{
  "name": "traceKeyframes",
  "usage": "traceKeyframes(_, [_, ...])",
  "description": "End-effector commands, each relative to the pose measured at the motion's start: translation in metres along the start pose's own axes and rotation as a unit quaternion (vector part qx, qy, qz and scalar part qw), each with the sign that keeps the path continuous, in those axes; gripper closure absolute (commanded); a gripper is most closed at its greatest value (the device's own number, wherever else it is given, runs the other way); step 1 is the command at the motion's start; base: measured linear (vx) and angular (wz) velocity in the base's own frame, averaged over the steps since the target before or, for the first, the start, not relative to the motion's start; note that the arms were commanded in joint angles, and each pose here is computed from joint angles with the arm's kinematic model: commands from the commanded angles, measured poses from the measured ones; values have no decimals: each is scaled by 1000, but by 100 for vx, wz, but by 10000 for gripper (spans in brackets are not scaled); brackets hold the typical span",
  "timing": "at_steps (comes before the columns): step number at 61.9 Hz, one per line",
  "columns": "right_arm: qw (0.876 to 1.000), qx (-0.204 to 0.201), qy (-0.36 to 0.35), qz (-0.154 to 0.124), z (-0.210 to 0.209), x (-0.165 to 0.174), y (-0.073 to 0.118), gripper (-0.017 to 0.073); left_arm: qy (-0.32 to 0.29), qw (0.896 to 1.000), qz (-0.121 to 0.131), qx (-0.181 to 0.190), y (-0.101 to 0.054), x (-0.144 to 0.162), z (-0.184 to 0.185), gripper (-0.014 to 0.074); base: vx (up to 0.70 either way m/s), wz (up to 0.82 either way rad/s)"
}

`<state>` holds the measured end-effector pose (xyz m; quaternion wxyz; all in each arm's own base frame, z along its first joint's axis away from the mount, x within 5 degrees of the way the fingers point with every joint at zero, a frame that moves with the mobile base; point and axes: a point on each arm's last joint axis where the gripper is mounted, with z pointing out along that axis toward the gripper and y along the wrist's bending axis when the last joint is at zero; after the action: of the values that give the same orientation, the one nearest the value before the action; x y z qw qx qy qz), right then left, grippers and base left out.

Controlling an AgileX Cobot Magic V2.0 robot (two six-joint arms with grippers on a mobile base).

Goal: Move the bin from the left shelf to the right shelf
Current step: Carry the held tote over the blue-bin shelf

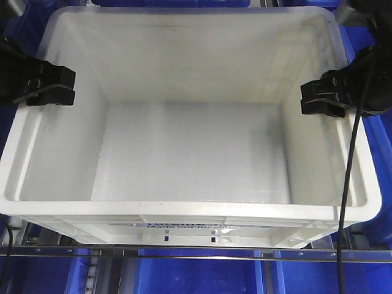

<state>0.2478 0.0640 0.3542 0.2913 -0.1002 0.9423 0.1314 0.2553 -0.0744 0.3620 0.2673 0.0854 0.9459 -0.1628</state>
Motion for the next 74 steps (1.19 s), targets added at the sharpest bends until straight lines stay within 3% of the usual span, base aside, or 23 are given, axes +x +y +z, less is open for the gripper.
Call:
traceKeyframes(1, [997,13,-76,-16,-19,-13,1,564,-77,996,24,27,-13,-11,-27,598,7,-2])
traceKeyframes(74, [997,13,-75,-16,-19,-13,1,564,-78,996,23,27,-13,-11,-27,598,-1,0])
